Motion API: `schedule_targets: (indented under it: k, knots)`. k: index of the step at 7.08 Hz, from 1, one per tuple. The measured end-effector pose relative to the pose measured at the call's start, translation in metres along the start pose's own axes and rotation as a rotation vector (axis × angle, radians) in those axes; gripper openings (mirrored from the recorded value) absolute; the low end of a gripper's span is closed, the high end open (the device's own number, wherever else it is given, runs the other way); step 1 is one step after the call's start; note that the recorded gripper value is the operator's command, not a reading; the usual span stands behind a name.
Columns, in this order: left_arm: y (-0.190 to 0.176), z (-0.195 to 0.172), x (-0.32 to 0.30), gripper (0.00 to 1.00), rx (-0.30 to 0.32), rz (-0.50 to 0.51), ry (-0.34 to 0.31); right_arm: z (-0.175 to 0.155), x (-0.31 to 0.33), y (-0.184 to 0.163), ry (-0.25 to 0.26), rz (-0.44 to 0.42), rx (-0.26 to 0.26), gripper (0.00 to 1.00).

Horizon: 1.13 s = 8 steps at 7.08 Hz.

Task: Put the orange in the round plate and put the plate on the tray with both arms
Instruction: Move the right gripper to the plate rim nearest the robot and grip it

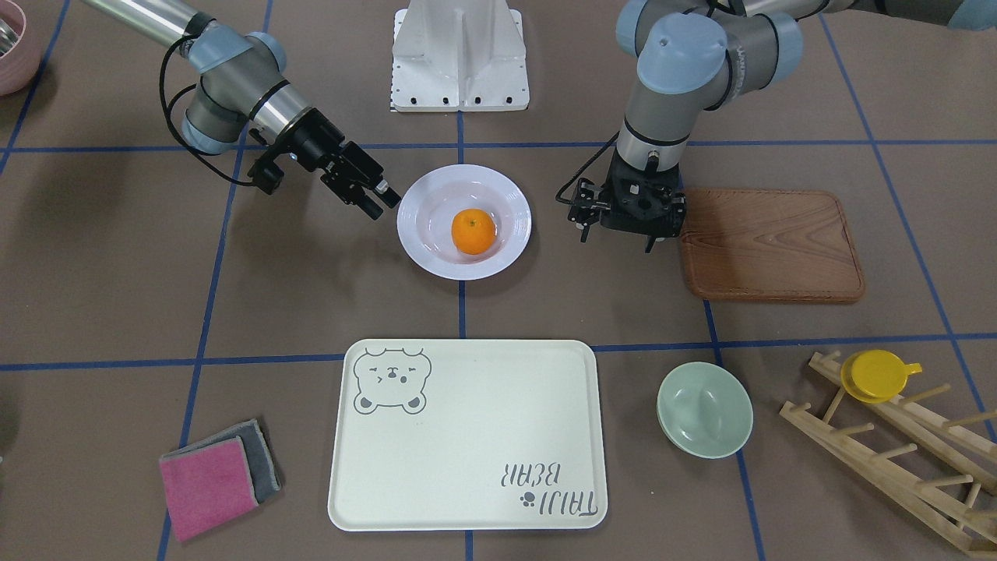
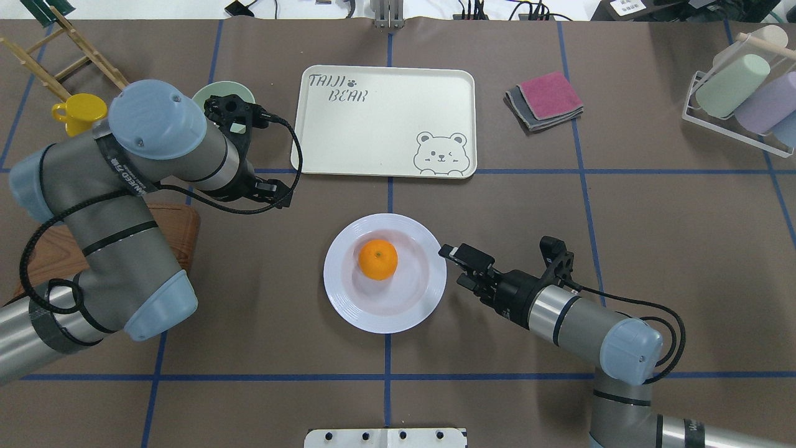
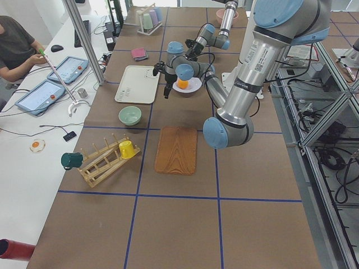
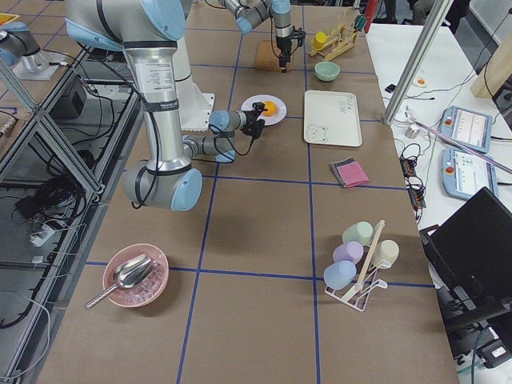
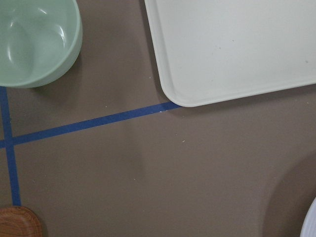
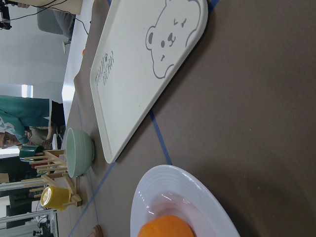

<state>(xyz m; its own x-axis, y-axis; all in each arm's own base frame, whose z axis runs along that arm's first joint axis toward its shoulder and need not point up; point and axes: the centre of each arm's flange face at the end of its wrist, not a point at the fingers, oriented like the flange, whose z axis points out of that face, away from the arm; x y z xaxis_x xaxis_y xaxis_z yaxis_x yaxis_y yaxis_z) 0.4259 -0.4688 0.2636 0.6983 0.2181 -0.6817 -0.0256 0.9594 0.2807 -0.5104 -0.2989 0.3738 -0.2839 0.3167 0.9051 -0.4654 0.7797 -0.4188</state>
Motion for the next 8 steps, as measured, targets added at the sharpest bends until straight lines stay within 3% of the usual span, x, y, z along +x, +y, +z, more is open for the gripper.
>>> schedule_targets:
  k: [2,6,7,8]
  knots:
    - [0.0,0.0,0.0,1.0,-0.001,-0.002,-0.001,0.001,0.008,0.005,0.011,-0.001,0.002,0.67]
    - [0.002,0.001,-0.001,1.0,-0.002,-0.002,0.0,0.01,0.018,0.022,0.016,0.009,0.006,0.59]
    - [0.002,0.0,0.0,1.0,-0.002,-0.002,0.0,0.015,0.019,0.027,0.012,0.013,0.014,0.45]
    - [0.002,0.0,-0.001,1.0,-0.002,-0.002,0.0,0.017,0.019,0.031,0.006,0.018,0.021,0.25]
